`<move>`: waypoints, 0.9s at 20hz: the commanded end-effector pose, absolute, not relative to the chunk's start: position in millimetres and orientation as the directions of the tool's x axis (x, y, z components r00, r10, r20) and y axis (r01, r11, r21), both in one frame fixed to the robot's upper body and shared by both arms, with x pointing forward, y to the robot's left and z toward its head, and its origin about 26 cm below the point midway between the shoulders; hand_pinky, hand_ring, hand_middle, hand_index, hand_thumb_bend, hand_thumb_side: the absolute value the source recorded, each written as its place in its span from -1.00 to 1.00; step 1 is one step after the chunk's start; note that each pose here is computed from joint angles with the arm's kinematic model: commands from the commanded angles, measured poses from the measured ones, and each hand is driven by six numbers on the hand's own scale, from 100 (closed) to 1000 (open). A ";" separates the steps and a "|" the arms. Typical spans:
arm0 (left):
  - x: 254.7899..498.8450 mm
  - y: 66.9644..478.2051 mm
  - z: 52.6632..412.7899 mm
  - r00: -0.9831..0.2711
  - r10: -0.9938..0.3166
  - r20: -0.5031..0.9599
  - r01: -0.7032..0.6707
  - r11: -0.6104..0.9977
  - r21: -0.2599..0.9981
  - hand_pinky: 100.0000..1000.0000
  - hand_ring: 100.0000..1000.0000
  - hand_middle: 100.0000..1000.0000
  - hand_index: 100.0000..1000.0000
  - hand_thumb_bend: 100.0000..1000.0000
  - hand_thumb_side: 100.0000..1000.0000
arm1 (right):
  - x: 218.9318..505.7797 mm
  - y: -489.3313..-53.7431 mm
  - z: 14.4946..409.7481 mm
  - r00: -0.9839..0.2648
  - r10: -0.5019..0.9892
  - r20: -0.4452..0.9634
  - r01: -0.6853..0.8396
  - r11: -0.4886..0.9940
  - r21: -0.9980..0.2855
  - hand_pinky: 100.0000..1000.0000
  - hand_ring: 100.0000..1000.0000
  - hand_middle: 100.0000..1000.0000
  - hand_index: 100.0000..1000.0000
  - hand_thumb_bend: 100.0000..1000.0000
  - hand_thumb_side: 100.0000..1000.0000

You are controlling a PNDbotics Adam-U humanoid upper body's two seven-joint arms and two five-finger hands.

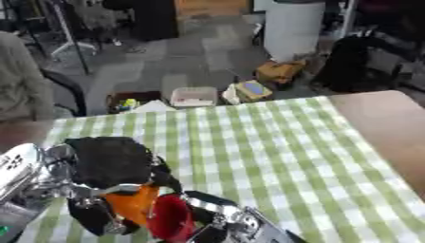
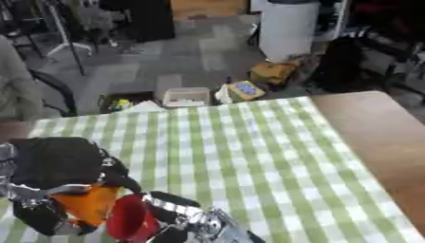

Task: Pour the contents of one cup into another cup.

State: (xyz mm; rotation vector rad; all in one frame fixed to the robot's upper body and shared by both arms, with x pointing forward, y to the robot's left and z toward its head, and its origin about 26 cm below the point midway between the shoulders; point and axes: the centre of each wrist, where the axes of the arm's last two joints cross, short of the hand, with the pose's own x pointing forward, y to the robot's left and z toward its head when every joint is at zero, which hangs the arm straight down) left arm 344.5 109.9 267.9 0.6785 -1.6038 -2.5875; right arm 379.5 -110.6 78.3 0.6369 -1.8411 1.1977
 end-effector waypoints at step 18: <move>333.7 122.0 300.0 -0.876 -0.181 -0.447 -0.297 -0.526 0.797 -0.57 -0.51 0.05 0.75 -0.48 -1.00 | 381.5 -111.7 85.3 -0.544 0.017 0.839 -0.758 0.419 -0.500 -0.24 0.10 -0.60 0.64 -1.00 -1.00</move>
